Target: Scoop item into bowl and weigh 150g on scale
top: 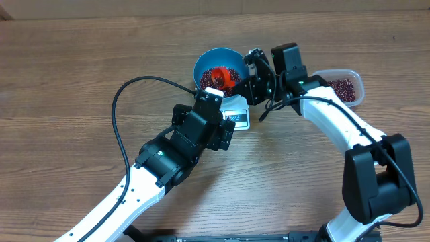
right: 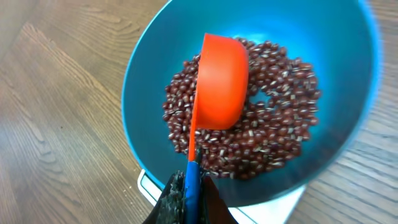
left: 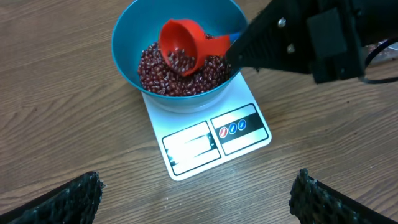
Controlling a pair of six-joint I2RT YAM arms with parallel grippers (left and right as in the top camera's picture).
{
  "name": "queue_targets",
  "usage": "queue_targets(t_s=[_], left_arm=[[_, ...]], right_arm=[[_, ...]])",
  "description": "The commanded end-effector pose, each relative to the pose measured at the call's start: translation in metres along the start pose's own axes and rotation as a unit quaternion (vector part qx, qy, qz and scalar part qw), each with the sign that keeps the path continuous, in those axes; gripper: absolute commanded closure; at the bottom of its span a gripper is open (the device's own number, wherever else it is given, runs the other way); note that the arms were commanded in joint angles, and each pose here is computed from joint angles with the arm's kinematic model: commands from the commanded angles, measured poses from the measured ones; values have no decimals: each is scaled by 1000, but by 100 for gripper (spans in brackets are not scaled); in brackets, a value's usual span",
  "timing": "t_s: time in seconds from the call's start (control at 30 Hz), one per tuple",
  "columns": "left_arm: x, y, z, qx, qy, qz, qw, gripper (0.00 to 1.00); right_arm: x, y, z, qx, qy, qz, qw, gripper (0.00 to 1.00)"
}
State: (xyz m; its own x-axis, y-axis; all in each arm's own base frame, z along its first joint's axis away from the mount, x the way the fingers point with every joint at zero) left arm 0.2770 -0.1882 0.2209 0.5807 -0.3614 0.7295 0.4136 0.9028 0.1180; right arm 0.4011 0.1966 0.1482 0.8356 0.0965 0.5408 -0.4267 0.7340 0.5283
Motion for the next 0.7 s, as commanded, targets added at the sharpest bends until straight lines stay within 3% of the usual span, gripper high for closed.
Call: queue_targets(t_s=[0.0, 0.4, 0.67], left_arm=[[-4, 1, -4, 7, 6, 4, 1000, 0], [-4, 1, -4, 7, 6, 4, 1000, 0], [-4, 1, -4, 7, 6, 4, 1000, 0]], right_arm=[[23, 20, 26, 13, -42, 43, 998, 96], [32, 32, 48, 0, -66, 150, 986, 96], [13, 28, 46, -4, -21, 206, 978, 96]])
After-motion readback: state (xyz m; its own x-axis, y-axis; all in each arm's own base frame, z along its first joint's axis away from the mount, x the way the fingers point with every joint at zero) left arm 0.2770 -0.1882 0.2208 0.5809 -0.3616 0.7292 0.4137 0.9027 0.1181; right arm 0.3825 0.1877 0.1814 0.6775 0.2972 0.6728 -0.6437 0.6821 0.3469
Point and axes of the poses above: each gripper's point midway between its finger pads, its own z axis back along the fingers, its own y axis along the line the jaws close on, x = y × z, the point moved 4 cm from there along z, back along the fingers, and after that the axes turned 9 degrees about -z, right-handed, at the moved point
